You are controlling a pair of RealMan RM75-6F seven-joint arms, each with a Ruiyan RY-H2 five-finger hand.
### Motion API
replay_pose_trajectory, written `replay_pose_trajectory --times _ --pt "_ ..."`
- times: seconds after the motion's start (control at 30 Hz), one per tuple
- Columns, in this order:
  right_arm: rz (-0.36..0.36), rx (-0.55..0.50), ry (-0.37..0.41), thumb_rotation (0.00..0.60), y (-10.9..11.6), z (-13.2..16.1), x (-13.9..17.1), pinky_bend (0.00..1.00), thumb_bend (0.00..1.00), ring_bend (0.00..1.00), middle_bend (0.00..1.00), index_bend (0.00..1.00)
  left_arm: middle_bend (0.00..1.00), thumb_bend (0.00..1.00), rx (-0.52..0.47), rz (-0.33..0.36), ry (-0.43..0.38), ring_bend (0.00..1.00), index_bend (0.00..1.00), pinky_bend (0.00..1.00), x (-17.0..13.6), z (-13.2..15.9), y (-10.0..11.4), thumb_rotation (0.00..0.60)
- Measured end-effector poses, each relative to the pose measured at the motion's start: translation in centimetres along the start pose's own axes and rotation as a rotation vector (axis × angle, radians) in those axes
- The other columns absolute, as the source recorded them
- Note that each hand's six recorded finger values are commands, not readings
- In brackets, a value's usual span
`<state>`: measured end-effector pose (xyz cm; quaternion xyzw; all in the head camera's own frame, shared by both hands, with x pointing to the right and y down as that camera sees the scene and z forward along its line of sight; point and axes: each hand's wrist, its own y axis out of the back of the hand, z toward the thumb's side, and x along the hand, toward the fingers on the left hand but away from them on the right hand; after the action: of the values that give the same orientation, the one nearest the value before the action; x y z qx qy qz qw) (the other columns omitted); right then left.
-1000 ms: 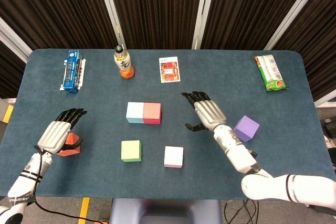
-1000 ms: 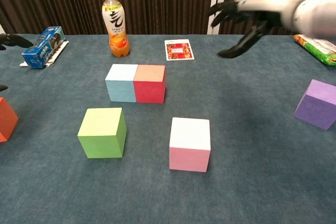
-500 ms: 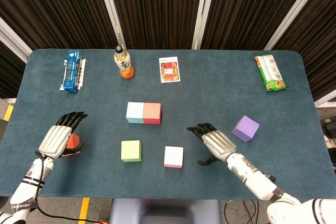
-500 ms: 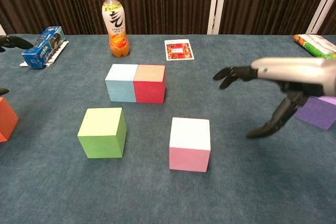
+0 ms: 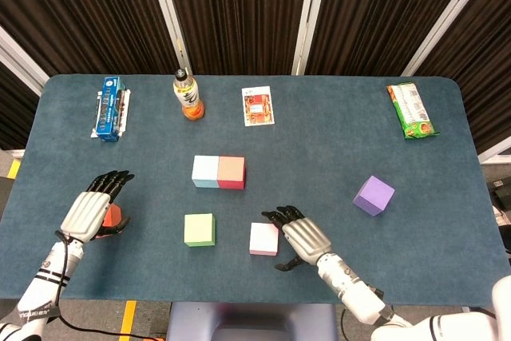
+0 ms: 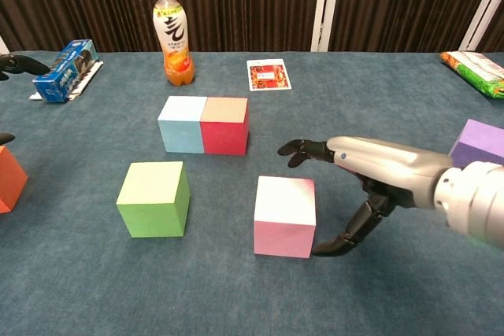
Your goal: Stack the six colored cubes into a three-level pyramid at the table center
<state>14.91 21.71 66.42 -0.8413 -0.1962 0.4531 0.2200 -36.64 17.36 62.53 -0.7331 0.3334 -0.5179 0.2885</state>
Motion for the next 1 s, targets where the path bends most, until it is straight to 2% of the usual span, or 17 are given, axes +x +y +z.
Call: replay_pose_trajectory --times 0.27,0.43,0.6,0.8,1.0 --pt "-0.036 -0.019 -0.035 0.600 -1.2 0.2 -1.6 0.12 0.17 0.02 0.22 0.23 0.05 0.34 -0.010 0.005 -0.003 0.01 0.10 0.09 0.0 -0.2 0.1 0.600" --pt "-0.050 -0.014 -0.058 0.600 -1.8 0.0 -2.5 0.15 0.19 0.04 0.23 0.40 0.05 0.34 -0.013 0.004 -0.003 0.01 0.10 0.09 0.0 -0.4 0.1 0.600" --pt "-0.074 -0.005 -0.076 0.600 -1.4 -0.2 -3.2 0.18 0.28 0.07 0.26 0.53 0.05 0.34 -0.021 0.006 -0.003 0.01 0.10 0.09 0.1 -0.5 0.1 0.600" --pt "-0.122 0.023 -0.081 0.600 2.0 -1.3 -3.2 0.19 0.30 0.07 0.27 0.55 0.05 0.34 -0.025 0.009 -0.006 0.01 0.10 0.09 0.1 -0.6 0.2 0.600" --pt "-0.156 0.037 -0.083 0.600 8.1 -2.9 -4.4 0.19 0.30 0.07 0.27 0.54 0.05 0.34 -0.025 0.012 -0.004 0.01 0.10 0.09 0.0 -0.4 0.3 0.600"
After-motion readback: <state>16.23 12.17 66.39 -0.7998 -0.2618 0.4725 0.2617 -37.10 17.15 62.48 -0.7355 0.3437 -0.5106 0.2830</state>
